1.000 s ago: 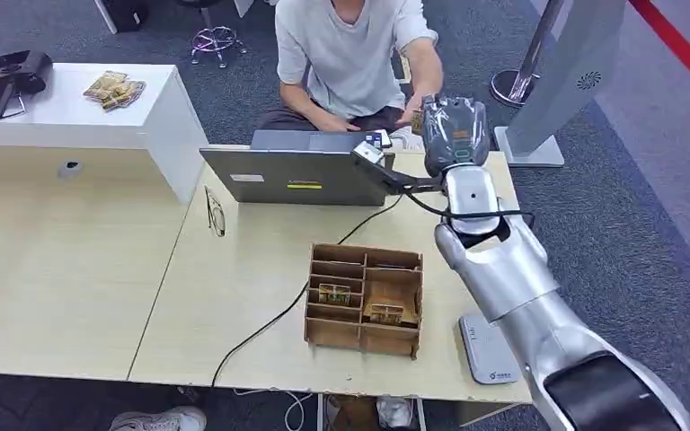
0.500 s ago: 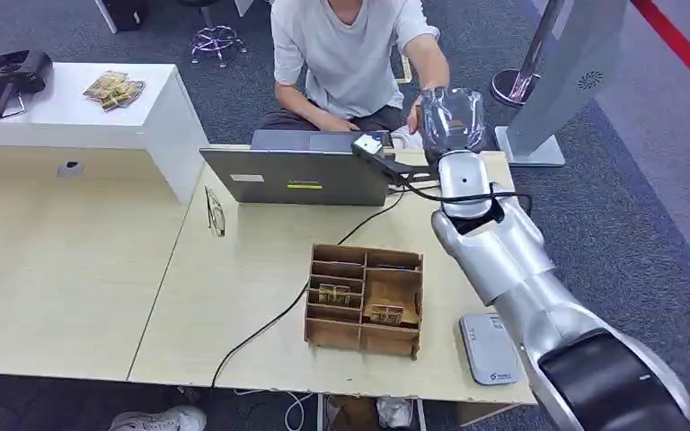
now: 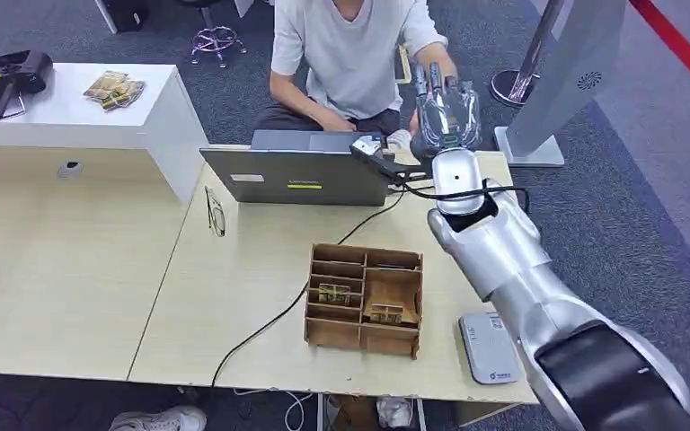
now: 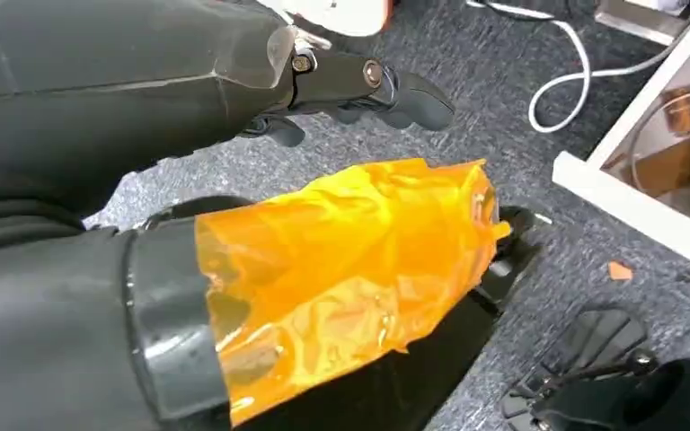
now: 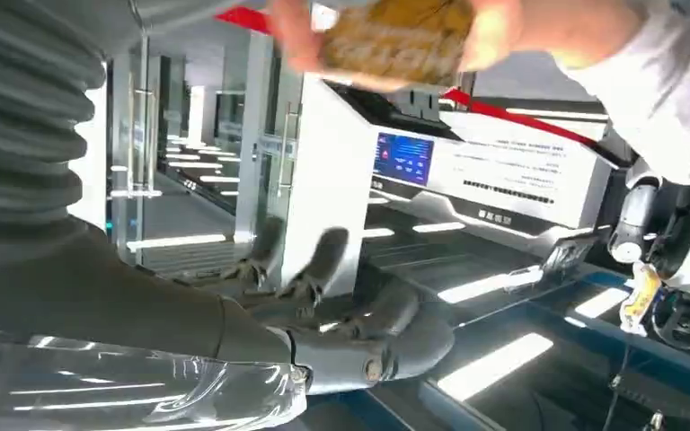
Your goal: Pass the card to the sensor for recognition and then transmit it.
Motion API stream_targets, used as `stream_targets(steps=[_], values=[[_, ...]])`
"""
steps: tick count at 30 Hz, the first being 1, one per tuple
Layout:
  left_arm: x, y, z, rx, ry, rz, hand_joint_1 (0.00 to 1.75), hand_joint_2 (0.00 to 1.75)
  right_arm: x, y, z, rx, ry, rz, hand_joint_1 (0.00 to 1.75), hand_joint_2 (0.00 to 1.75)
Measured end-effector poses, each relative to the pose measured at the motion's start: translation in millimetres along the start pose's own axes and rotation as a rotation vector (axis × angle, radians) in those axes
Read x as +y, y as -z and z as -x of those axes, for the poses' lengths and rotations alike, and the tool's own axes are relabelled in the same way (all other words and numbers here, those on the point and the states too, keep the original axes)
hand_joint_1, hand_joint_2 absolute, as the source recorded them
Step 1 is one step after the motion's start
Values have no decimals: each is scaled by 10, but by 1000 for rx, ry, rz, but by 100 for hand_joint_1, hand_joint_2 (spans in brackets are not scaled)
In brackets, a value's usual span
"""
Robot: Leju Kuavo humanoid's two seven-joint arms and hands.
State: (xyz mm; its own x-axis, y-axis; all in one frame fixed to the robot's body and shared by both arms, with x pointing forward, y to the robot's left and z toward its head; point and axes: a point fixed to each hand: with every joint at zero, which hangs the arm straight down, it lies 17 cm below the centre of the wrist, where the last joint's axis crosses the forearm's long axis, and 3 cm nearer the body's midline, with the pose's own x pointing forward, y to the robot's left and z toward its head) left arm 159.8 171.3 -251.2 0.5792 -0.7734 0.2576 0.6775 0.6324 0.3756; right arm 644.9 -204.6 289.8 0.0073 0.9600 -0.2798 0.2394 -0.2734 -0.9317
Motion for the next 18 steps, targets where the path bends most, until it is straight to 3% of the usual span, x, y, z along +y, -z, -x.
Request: stream_targets(steps=[9,18], values=[[17,4,-3,4,-13,-6,0,0,-91,-19,-85,-30,34,47,0,0],[64,10,22,19,-56,-32,0,0,-313,-327,-425,-123,186,170,0,0]])
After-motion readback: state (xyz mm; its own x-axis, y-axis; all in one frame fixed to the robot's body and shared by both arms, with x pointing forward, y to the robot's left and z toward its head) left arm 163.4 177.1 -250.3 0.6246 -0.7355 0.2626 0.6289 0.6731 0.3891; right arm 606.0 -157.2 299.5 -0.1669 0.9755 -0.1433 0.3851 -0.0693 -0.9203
